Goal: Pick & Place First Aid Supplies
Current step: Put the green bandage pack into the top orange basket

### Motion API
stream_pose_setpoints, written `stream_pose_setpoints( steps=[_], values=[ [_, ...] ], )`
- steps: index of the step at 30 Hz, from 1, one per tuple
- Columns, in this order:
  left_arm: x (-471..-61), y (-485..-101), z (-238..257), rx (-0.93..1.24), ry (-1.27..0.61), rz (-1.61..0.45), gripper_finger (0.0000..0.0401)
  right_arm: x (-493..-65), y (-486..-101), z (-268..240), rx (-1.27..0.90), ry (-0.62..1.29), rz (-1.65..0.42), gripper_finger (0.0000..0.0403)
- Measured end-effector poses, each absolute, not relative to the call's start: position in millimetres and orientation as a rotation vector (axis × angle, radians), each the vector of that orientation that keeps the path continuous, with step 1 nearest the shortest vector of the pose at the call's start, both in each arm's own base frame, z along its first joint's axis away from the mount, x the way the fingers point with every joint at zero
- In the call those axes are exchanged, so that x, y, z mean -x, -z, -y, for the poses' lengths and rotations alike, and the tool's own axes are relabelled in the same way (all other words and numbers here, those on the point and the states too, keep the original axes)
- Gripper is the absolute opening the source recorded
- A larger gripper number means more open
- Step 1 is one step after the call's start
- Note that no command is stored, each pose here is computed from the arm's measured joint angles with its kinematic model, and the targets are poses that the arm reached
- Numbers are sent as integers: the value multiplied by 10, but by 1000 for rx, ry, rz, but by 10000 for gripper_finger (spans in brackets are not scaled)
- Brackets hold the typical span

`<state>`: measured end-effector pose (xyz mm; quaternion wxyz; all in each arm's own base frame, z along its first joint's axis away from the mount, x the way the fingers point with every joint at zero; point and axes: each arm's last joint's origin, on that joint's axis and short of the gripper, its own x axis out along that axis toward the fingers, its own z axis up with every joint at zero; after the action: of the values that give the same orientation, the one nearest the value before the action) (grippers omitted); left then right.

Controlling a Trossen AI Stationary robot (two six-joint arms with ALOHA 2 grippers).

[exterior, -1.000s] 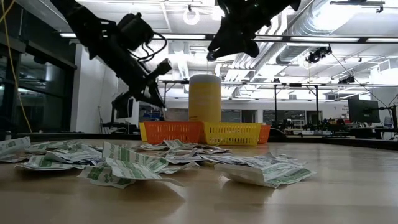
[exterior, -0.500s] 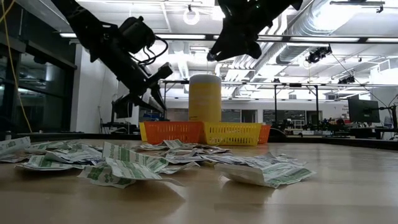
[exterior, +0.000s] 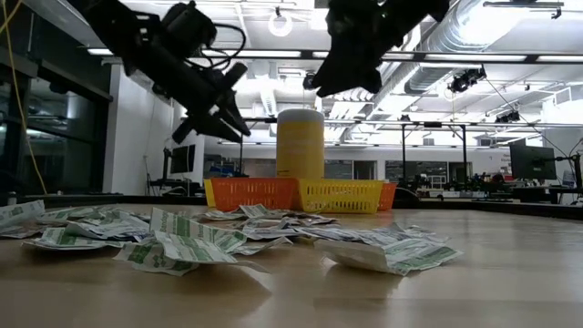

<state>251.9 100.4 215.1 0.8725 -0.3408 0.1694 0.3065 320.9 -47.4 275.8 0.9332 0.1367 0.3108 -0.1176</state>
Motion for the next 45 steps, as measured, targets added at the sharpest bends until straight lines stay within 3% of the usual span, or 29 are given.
stream_pose_setpoints(
  steps=[11,17,23,33,45],
  values=[
    [-2363,-2334,-642,540,-473,-479,106,-3108,-2149,150,-216,214,-543,138],
    [-2334,-2406,-406,504,-385,-492,106,-3002,-1845,54,-147,186,-595,138],
    [-2323,-2430,-255,487,-326,-505,106,-3111,-1754,37,3,78,-677,138],
    [-2241,-2491,-184,490,-298,-511,106,-3517,-1660,67,327,-53,-1002,138],
    [-1969,-2664,-165,508,-298,-483,106,-3727,-1645,452,409,-91,-1080,138]
  ],
)
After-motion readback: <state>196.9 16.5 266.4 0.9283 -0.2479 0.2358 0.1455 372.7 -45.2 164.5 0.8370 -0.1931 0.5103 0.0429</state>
